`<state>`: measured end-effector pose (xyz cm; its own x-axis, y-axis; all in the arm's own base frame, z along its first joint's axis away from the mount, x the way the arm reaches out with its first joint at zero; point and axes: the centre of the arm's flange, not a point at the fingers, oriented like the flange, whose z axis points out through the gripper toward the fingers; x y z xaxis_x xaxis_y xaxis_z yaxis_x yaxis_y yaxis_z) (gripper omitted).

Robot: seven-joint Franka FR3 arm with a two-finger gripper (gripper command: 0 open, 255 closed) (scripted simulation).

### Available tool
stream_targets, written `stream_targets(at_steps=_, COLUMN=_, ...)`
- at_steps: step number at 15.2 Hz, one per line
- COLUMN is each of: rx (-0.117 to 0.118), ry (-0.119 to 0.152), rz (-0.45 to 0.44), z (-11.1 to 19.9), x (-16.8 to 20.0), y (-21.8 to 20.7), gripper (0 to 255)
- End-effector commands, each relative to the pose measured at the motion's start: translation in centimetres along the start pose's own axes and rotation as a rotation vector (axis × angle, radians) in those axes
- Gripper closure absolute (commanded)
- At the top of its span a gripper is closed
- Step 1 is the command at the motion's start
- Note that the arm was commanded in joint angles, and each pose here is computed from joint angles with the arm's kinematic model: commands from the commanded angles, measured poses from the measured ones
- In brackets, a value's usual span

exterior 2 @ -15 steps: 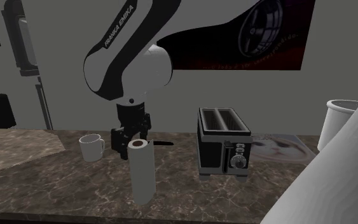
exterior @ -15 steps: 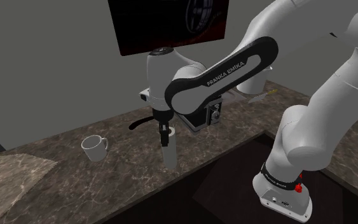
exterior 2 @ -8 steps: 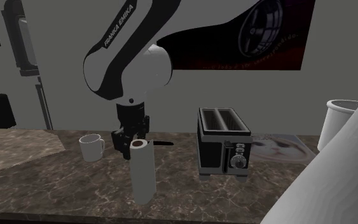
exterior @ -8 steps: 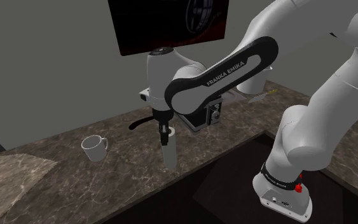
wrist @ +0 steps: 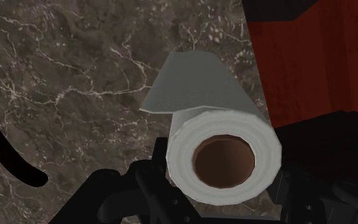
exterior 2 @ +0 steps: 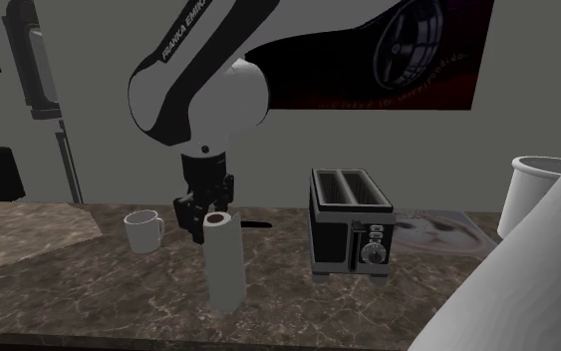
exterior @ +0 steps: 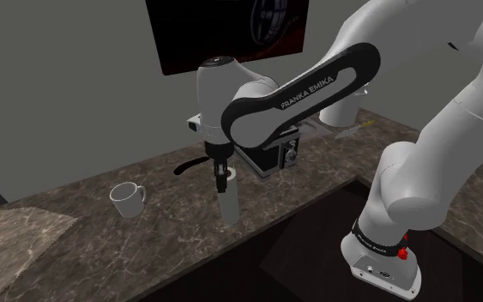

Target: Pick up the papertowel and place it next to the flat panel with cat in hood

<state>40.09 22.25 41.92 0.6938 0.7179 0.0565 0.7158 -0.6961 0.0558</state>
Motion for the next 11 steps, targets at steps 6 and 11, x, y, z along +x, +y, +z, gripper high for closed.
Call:
stream_targets(at_steps=6, rx=0.000, ry=0.000, rz=0.000, z=-3.8, x=0.2, y=0.2, gripper=255)
stream_targets(at_steps=11, rx=0.000, ry=0.000, rz=0.000, z=-6.4, x=0.3, y=0.4, gripper=255)
